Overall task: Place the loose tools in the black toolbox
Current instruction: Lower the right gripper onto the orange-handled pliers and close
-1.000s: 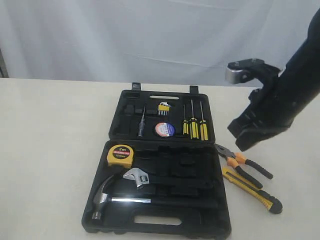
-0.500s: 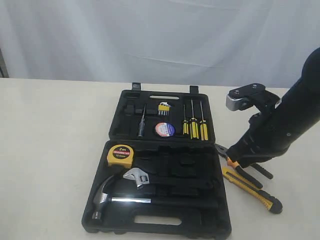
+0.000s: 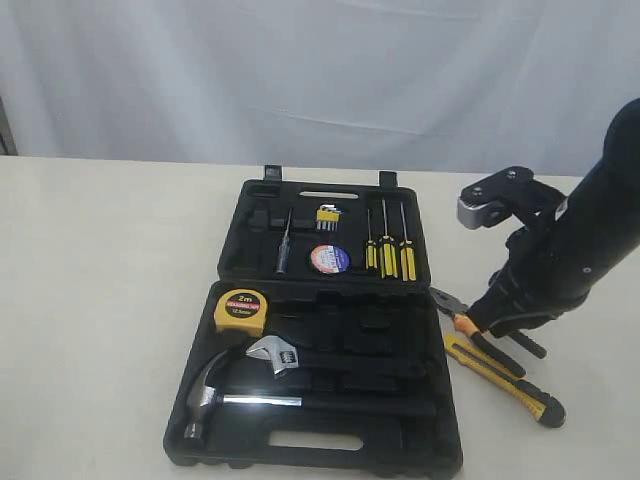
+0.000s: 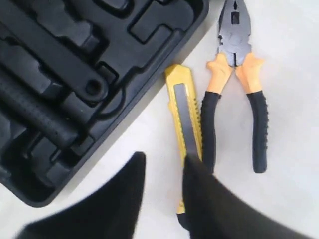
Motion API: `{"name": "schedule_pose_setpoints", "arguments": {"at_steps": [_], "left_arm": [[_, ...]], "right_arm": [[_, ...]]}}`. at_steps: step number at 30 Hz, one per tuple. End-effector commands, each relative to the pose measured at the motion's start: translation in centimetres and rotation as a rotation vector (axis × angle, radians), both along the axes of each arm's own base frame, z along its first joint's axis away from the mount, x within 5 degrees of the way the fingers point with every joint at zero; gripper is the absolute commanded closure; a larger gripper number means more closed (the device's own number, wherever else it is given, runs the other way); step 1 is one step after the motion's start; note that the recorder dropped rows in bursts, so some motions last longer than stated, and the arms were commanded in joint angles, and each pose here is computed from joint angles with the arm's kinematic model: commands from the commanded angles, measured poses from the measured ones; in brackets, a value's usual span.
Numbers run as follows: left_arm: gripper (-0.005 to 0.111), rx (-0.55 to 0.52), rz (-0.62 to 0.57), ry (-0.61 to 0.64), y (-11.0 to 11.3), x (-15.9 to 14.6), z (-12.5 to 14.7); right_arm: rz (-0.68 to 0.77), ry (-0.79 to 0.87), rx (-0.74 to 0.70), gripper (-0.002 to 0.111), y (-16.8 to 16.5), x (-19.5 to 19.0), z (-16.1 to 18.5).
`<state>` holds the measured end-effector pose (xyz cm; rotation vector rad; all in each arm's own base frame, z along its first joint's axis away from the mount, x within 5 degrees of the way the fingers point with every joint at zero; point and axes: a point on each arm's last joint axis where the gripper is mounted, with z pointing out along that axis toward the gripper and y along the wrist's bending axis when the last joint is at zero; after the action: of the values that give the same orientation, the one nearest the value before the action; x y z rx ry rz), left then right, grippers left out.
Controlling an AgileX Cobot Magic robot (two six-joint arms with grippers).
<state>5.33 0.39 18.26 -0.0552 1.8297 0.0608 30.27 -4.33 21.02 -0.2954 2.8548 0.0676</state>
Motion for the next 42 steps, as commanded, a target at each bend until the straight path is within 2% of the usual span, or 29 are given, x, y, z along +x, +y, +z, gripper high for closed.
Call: {"name": "schedule_pose_setpoints", "arguments": {"at_steps": [1, 3, 13, 16, 30, 42], "left_arm": [[0.107, -0.005, -0.003, -0.005, 0.0, 0.0, 0.0], [0.107, -0.005, -0.003, -0.005, 0.0, 0.0, 0.0], [0.107, -0.005, -0.003, -0.005, 0.0, 0.0, 0.0], [0.107, -0.005, -0.003, -0.005, 0.0, 0.0, 0.0], [0.107, -0.005, -0.003, -0.005, 0.0, 0.0, 0.0], [0.107, -0.005, -0.003, -0.005, 0.0, 0.0, 0.0]], "right_arm": [[0.008, -0.025, -0.037, 0.047, -0.4, 0.1, 0.1], [0.007, -0.034, -0.04, 0.038, -0.5, 0.2, 0.1], [0.017, -0.038, -0.063, 0.038, -0.6, 0.2, 0.1], [-0.019, -0.023, -0.053, 0.038, -0.7, 0.4, -0.3], [0.029, 0.079, -0.117, 0.038, -2.5, 6.7, -2.3], [0.112, 0.147, -0.087, 0.038, -2.4, 7.5, -4.6]]}}
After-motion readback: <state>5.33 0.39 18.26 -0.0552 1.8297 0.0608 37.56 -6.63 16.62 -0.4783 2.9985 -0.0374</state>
